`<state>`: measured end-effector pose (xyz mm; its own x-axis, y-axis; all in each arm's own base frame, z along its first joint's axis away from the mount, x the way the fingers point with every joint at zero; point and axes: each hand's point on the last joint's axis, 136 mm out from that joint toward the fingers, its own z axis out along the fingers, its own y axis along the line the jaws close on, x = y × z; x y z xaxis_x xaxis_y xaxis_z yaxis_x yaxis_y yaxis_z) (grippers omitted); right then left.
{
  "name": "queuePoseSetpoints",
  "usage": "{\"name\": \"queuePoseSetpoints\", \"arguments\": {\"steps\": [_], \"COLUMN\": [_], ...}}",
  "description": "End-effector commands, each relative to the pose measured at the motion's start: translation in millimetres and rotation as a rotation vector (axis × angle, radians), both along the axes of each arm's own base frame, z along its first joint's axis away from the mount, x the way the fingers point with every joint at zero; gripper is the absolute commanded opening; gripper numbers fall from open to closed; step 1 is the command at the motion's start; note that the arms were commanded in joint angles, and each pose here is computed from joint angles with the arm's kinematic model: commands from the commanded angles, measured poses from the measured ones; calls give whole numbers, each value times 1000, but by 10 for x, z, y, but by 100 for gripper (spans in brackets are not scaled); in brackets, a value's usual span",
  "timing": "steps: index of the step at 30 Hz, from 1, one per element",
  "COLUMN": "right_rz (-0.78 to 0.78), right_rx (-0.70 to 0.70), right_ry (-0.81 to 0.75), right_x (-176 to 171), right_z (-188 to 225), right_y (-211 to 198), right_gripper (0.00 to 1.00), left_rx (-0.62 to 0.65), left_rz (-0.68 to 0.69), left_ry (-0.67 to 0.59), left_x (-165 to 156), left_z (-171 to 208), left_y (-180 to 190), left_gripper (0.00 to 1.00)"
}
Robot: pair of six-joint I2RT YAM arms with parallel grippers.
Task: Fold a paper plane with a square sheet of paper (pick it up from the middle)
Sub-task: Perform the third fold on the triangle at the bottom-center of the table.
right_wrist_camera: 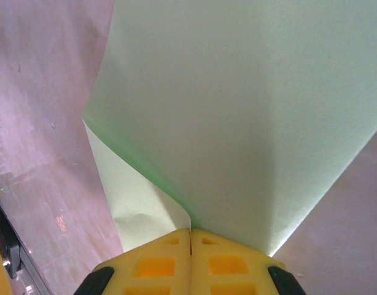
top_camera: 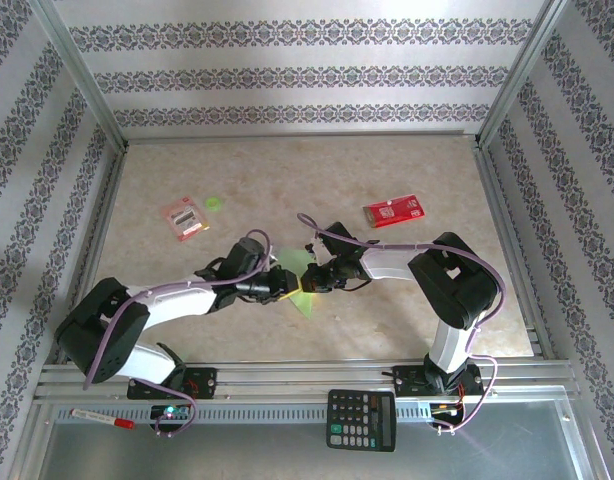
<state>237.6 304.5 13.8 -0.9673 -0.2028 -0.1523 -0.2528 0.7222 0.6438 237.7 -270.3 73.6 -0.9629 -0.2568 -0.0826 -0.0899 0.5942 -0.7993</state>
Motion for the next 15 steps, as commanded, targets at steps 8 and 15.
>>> {"name": "queuePoseSetpoints", "arguments": {"steps": [8,15], "right_rz": [-37,-38], "right_rx": [-131,-133], "right_ry": [56,54], "right_x": [-111,-112], "right_z": [-334,-334], "right_y": [-265,-277], "right_gripper": [0,0], "left_rx": [64,81], "left_rz": [0,-33], "left_ry": [77,101], "left_x": [198,264], "left_z": [-265,-405], "left_y": [174,109], "left_gripper": [19,18]}}
